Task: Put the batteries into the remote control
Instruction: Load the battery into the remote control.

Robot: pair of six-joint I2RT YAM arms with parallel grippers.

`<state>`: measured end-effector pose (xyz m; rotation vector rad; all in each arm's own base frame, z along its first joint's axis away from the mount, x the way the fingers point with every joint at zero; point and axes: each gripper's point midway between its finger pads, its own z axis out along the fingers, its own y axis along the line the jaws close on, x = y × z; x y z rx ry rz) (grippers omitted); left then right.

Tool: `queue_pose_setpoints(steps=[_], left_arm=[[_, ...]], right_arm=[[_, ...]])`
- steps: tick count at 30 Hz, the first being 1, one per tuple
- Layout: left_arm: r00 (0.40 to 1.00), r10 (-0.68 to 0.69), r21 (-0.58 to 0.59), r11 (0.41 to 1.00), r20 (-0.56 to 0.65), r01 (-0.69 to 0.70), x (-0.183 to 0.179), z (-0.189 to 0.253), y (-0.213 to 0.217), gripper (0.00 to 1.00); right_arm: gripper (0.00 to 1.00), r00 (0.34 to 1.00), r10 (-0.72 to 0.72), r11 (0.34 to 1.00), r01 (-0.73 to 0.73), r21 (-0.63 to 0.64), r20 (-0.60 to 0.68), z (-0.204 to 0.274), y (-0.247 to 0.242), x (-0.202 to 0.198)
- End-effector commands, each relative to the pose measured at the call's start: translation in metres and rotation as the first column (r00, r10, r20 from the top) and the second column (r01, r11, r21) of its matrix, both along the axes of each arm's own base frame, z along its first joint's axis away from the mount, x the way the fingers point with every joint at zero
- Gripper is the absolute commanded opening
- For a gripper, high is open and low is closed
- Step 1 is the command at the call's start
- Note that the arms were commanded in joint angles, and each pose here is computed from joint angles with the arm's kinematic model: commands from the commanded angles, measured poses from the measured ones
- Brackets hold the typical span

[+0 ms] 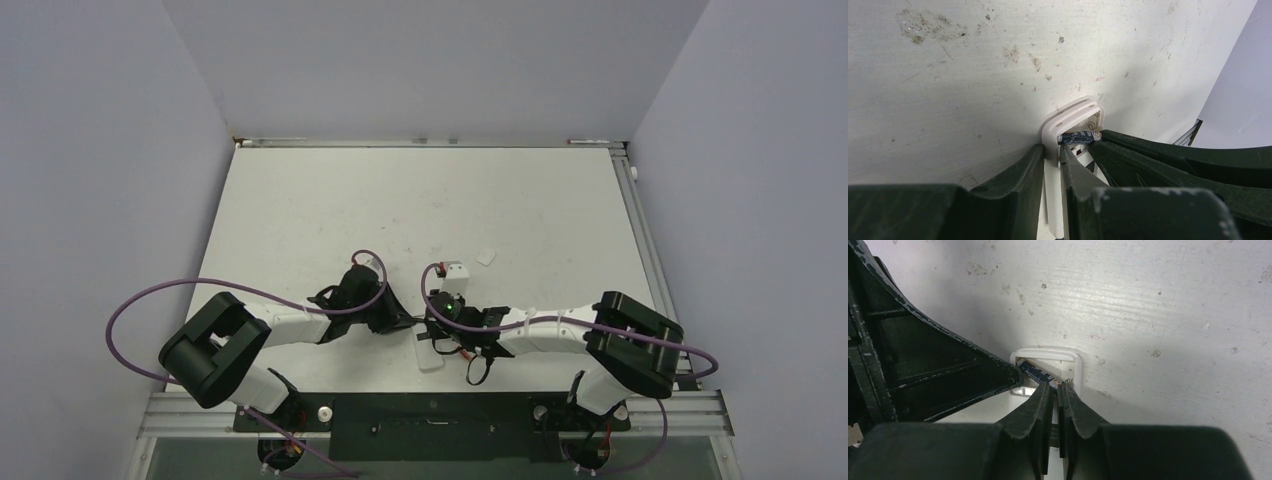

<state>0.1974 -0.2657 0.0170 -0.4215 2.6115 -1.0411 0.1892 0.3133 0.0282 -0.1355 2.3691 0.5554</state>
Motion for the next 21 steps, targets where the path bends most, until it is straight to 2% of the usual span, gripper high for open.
queue_pose_setpoints(steps=[1, 15, 21], left_arm=[[1.0, -0.016, 0.052, 0.999, 0.014, 0.015, -0.001, -0.014, 0.001, 0.15], [0.998, -0.057, 0.07, 0.996, 0.028, 0.055, -0.001, -0.013, -0.001, 0.15], [0.997, -0.074, 0.082, 0.994, 0.032, 0.072, 0.0, -0.015, -0.002, 0.12]], right_arm=[[0.09, 0.931, 0.278, 0.959, -0.256, 0.118, -0.238, -0.01, 0.05, -0.078], [0.08, 0.936, 0.269, 0.962, -0.27, 0.025, -0.225, -0.015, 0.051, -0.056], [0.08, 0.942, 0.258, 0.964, -0.266, -0.008, -0.216, -0.016, 0.05, -0.047]])
